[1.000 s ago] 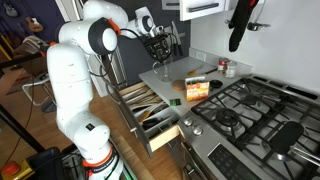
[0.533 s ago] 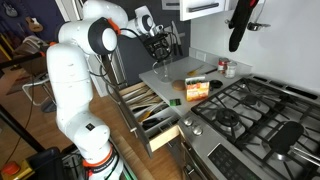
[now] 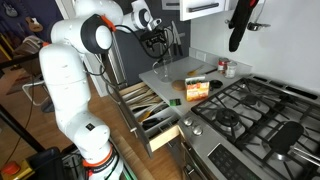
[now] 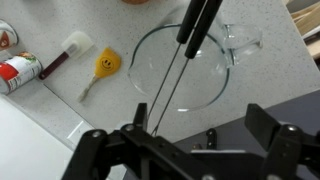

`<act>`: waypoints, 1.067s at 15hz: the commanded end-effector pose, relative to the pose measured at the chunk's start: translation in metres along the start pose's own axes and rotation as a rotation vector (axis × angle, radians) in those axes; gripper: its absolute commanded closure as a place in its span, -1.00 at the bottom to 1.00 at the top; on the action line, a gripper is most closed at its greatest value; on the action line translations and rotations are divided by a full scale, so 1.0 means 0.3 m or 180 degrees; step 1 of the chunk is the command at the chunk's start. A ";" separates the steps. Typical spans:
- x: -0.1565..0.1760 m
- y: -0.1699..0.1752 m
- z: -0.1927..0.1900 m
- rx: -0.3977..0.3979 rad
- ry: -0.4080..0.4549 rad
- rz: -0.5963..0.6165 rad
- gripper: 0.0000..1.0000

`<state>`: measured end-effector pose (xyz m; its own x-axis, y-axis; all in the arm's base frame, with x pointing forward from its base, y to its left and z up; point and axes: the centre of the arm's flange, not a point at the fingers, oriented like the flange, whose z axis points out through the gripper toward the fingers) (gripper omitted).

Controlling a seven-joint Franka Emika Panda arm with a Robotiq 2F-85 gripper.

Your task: Pick up the two black utensils on the left and put them on the glass jar

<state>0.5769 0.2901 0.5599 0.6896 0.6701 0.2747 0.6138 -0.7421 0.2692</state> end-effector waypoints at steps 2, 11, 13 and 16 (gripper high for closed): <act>-0.142 -0.058 -0.178 0.0184 0.0222 0.0563 -1.00; -0.315 -0.146 -0.371 0.0343 0.0311 0.2108 -1.00; -0.348 -0.163 -0.391 0.0319 0.0337 0.2411 -1.00; -0.389 -0.202 -0.406 0.0278 0.0541 0.2409 -1.00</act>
<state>0.4427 0.2673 0.6364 0.8936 0.0008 0.4488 0.0490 -0.9942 -0.0958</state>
